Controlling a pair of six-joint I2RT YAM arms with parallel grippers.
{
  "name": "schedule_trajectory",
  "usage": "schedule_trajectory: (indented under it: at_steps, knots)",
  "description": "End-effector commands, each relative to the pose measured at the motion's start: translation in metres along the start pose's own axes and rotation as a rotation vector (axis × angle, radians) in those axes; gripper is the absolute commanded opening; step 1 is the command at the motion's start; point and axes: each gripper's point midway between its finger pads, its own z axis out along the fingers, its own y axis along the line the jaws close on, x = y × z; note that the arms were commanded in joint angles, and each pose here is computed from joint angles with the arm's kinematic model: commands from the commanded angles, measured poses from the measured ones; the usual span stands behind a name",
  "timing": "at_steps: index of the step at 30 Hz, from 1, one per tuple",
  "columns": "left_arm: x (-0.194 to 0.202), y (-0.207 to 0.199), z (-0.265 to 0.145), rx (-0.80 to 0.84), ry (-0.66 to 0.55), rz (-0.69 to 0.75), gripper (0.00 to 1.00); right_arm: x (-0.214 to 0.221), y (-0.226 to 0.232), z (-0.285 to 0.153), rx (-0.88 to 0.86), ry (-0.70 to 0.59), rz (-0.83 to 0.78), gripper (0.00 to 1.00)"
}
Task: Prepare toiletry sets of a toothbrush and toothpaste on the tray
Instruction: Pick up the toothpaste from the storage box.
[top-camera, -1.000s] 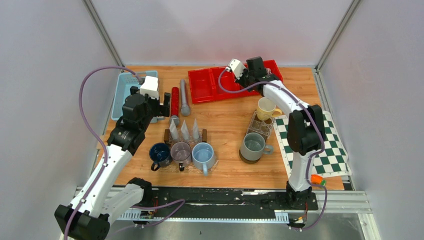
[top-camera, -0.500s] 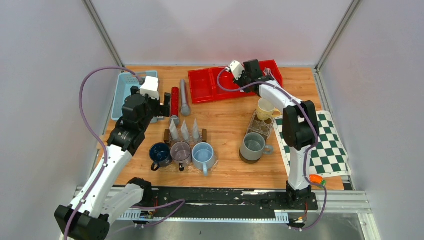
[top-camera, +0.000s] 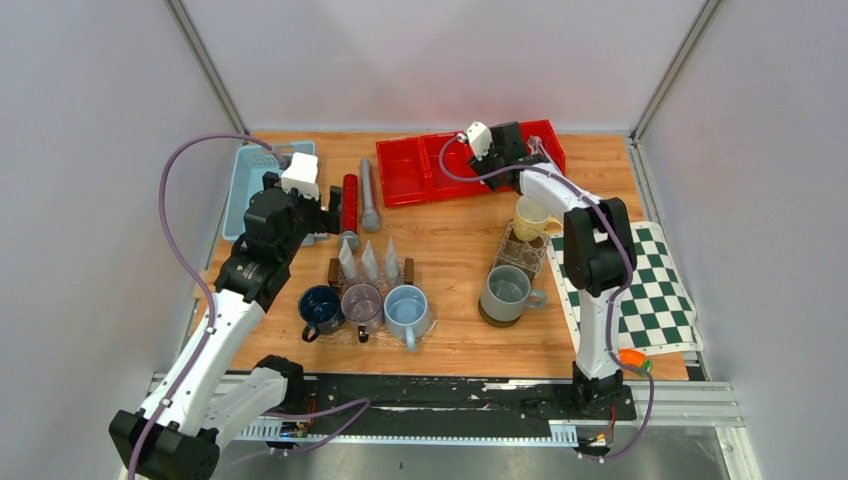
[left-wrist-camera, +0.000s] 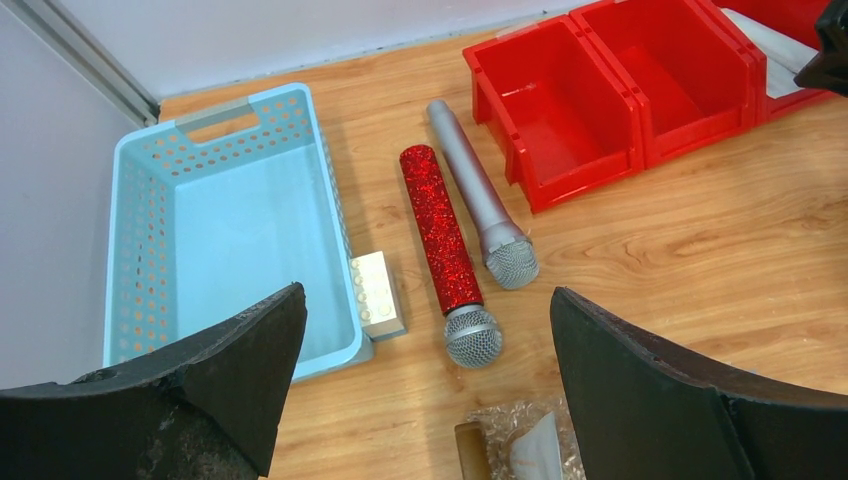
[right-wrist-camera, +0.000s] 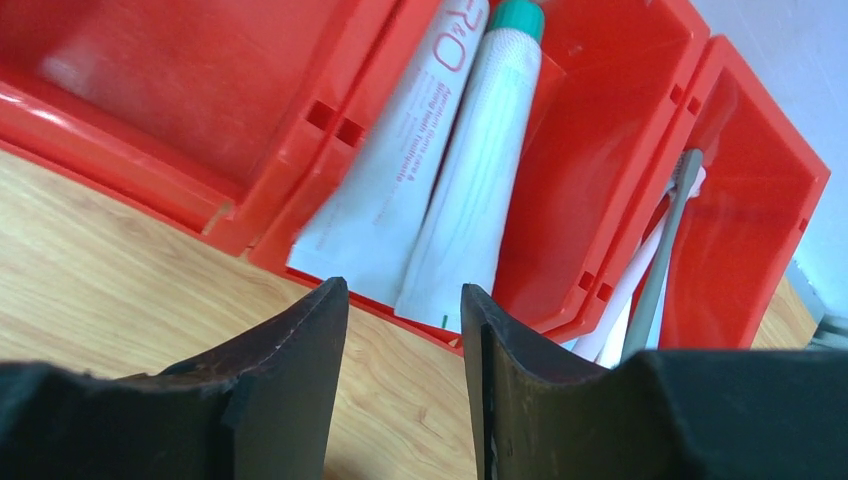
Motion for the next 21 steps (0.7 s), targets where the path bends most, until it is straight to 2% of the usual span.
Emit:
schedule_trajectory:
  at_steps: [1,6,13,21]
  knots:
    - [-0.013,0.000,-0.002,0.011,-0.055,0.009,0.98,-0.004,-0.034,0.005,0.091,-0.025,0.013,0.47]
    - [-0.014,-0.001,-0.002,0.017,-0.055,0.009,0.98,-0.003,-0.044,0.015,0.123,-0.020,0.070,0.50]
    - [-0.012,0.000,0.000,0.013,-0.050,0.012,0.98,0.005,-0.045,0.037,0.137,0.001,0.166,0.60]
    - [-0.012,-0.002,0.000,0.020,-0.048,0.012,0.98,0.029,-0.037,0.058,0.103,0.073,0.209,0.62]
